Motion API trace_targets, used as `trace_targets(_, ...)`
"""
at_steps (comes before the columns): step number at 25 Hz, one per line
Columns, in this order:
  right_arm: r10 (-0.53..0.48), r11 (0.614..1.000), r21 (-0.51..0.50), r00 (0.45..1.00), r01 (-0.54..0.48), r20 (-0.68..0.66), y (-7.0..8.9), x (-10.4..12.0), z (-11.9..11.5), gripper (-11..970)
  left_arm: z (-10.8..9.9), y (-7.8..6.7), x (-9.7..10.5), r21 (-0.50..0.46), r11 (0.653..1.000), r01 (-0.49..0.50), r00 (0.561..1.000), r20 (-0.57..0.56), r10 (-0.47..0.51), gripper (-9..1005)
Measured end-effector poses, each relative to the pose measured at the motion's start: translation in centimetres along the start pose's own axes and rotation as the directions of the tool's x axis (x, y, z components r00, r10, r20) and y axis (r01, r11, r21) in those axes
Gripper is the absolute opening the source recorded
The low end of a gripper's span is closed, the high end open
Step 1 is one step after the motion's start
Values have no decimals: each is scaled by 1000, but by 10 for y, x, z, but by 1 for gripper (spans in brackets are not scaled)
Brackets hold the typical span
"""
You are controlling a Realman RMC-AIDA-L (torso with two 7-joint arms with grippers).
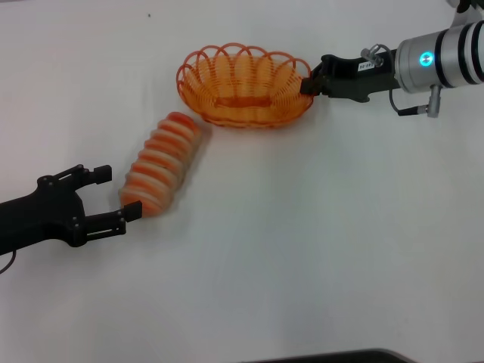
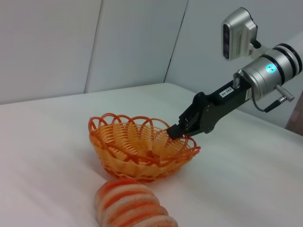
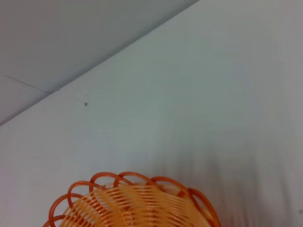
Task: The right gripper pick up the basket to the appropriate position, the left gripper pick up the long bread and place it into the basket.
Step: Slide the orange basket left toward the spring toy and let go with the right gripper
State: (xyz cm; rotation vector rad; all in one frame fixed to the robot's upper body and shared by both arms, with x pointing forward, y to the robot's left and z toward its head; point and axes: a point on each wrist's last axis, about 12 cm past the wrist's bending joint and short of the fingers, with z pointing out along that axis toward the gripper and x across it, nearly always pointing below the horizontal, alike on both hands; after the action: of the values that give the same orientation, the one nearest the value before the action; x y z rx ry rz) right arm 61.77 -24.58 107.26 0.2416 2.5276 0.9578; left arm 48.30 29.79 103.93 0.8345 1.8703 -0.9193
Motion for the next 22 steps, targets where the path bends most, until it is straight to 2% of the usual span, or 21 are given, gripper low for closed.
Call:
trace_targets(11,9,1000,-3,1000,-9,-9,-2,3,1,201,0,1,-1,0,1000,-3,1000,-1,3,907)
trace_targets(22,-8,999,-40,1000,7,-13,3,3,1,230,0,1,-2,2,1000,-6,1000,0,6,907)
